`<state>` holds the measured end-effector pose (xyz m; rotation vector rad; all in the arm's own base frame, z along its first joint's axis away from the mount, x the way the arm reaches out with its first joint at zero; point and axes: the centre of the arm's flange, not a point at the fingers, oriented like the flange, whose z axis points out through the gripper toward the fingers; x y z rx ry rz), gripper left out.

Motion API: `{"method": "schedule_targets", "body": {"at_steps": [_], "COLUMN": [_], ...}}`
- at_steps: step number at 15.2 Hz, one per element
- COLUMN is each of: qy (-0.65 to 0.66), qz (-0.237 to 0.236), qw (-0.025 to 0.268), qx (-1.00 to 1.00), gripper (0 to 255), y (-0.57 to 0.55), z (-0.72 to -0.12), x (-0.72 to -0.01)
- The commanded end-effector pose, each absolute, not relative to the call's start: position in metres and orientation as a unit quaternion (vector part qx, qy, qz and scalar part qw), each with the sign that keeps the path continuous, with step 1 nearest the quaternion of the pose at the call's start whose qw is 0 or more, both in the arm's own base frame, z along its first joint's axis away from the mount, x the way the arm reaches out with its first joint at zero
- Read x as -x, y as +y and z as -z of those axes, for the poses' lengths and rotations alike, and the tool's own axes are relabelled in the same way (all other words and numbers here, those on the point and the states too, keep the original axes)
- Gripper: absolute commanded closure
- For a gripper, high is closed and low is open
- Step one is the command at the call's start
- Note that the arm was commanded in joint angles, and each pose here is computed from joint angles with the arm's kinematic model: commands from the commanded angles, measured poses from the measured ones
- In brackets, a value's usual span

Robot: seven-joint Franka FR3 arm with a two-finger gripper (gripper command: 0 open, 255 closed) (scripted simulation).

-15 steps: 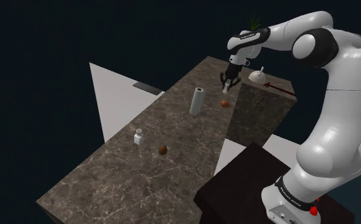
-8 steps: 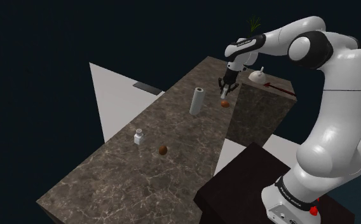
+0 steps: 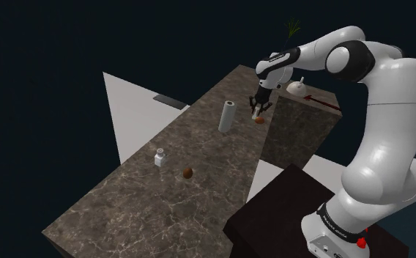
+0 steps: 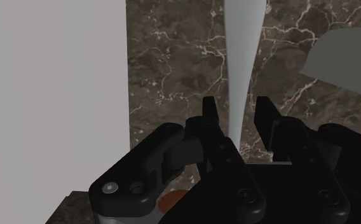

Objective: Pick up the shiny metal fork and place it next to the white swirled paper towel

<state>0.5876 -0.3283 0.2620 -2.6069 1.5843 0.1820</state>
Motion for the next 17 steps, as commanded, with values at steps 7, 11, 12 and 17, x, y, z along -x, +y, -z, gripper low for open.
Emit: {"method": "schedule_targets", "body": {"at_steps": [7, 11, 12, 17], "qy": [0.518, 0.518, 0.518, 0.518], "qz": [-0.059, -0.059, -0.059, -0.059], "qw": [0.043, 0.043, 0.043, 0.043], "qx": [0.852, 0.852, 0.852, 0.852], "gripper": [255, 255, 255, 255], "y": [-0.328, -0.328, -0.328, -0.328], "z": [-0.220, -0.199, -0.194, -0.167], "x": [-0.587, -0.587, -0.587, -0.587]}}
